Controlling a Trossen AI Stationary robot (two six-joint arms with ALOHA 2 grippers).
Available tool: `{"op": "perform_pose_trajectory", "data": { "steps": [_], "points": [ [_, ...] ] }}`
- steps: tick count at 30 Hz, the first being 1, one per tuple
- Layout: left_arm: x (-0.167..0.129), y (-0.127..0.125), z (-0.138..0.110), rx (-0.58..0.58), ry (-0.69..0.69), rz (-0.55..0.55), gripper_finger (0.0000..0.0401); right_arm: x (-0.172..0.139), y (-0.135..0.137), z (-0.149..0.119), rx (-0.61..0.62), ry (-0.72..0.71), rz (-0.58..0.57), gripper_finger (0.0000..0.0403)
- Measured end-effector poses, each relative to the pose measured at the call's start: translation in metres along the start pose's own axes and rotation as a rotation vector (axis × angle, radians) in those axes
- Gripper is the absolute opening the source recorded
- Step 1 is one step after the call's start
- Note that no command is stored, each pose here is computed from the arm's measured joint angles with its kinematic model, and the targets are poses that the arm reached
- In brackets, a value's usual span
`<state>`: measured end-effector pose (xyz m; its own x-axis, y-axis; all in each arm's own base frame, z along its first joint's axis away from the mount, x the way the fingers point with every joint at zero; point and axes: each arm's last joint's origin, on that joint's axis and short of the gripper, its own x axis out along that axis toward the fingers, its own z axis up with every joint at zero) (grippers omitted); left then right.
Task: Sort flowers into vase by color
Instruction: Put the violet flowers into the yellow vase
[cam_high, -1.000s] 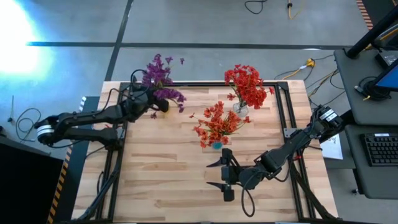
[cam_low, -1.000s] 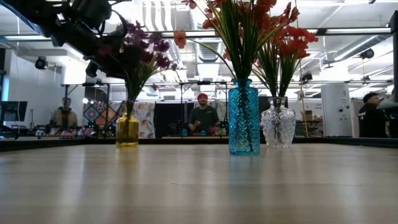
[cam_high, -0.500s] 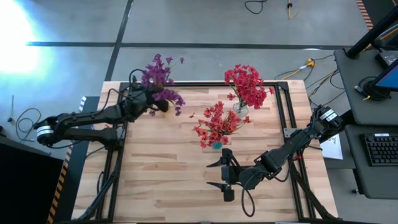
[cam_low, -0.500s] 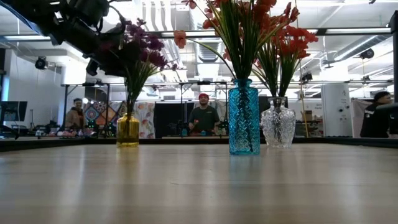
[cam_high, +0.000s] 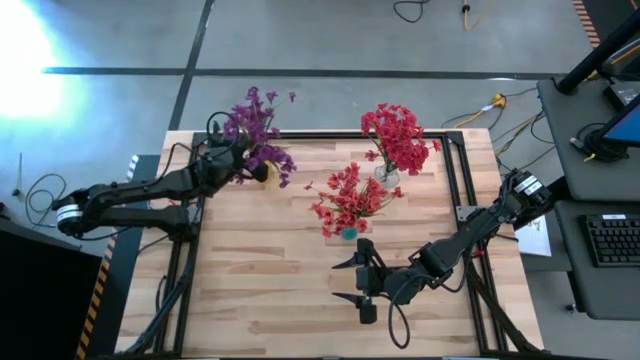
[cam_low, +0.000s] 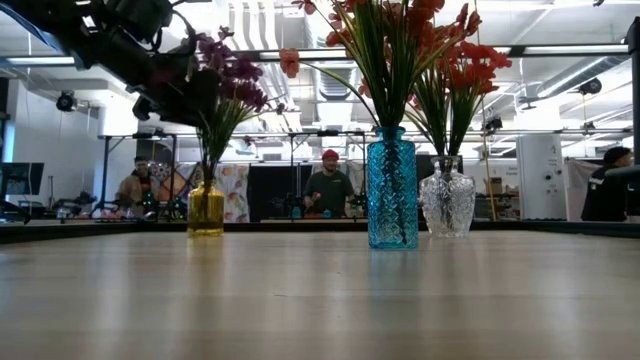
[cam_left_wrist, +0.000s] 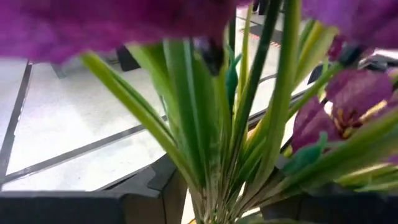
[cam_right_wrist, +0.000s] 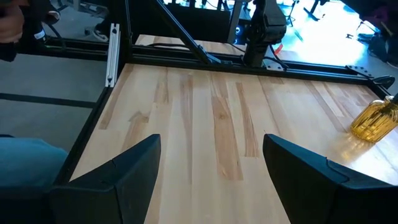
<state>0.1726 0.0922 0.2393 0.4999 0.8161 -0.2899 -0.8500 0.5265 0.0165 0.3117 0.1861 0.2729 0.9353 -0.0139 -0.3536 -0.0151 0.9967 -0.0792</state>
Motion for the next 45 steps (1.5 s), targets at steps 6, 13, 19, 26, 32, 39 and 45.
{"op": "perform_pose_trajectory", "data": {
  "steps": [6,13,19,26,32,39,45],
  "points": [
    [-0.005,0.003,-0.005,0.041,0.055,-0.005,0.0177,0.000,0.000,0.000,0.002,-0.003,0.000,0.0274],
    [-0.009,0.005,-0.005,0.079,0.070,-0.018,0.0217,0.000,0.000,0.001,0.004,-0.006,0.000,0.0274],
    [-0.017,0.010,0.001,0.069,0.027,-0.025,0.0210,0.000,0.000,0.001,0.004,-0.005,0.000,0.0274],
    [-0.018,0.010,0.002,0.043,0.019,-0.027,0.0146,0.000,0.000,0.001,0.003,-0.005,0.000,0.0274],
    [-0.010,0.006,-0.004,0.048,0.061,-0.020,0.0070,0.000,0.000,0.001,0.006,-0.005,0.000,0.0274],
    [-0.005,0.004,-0.007,0.011,0.079,-0.013,0.0007,0.000,0.000,0.001,0.010,-0.005,0.000,0.0274],
    [-0.005,0.003,-0.007,0.004,0.081,-0.010,0.0003,0.000,0.000,0.001,0.011,-0.005,0.000,0.0274]
  ]
}}
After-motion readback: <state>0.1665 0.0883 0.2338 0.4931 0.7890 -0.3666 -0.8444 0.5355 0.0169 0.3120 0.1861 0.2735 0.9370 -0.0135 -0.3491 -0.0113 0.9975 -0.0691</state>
